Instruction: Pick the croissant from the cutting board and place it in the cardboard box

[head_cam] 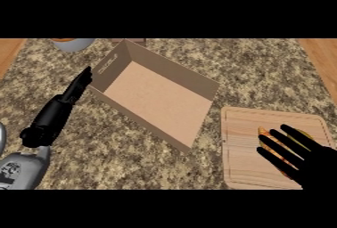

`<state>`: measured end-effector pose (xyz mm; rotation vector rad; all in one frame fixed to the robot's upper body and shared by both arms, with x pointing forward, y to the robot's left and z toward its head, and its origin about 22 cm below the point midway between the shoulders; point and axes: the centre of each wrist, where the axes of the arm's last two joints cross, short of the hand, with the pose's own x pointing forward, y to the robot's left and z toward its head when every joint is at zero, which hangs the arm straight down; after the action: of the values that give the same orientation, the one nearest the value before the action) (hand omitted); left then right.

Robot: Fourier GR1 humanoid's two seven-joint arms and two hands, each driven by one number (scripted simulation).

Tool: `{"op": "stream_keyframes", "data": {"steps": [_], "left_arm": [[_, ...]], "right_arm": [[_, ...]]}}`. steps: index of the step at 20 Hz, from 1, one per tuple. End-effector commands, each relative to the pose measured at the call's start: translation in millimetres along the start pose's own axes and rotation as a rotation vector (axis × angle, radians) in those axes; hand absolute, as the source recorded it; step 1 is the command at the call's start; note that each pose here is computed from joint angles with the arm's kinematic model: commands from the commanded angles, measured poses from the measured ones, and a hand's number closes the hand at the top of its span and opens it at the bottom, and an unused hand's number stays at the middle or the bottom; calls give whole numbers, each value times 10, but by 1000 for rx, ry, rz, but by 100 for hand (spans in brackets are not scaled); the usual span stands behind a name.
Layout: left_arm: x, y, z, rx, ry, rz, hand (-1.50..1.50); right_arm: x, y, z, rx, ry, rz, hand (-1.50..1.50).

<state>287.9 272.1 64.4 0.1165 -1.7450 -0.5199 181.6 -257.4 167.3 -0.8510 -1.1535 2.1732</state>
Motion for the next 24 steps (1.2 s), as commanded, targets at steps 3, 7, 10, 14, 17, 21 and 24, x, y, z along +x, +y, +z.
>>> {"op": "stream_keyframes", "data": {"steps": [3, 7, 10, 14, 17, 21, 24], "left_arm": [[39, -172, -40, 5, -21, -7, 0], [-10, -11, 42, -11, -26, -10, 0], [28, 24, -65, -5, -6, 10, 0], [32, -69, -32, 4, -8, 4, 0], [1, -105, -57, -20, -14, 3, 0], [124, 107, 82, -23, -7, 10, 0], [-67, 67, 114, -18, -1, 13, 0]], "right_arm": [[434, 61, -119, 82, 101, 46, -150], [487, 65, -165, 117, 141, 17, -150], [610, 305, -210, 153, 140, 15, -150], [569, 360, -284, 112, 190, 71, -150], [582, 478, -456, 94, 193, 72, -150], [477, 607, -464, 105, 202, 87, -150], [542, 542, -511, 117, 221, 98, -150]]}}
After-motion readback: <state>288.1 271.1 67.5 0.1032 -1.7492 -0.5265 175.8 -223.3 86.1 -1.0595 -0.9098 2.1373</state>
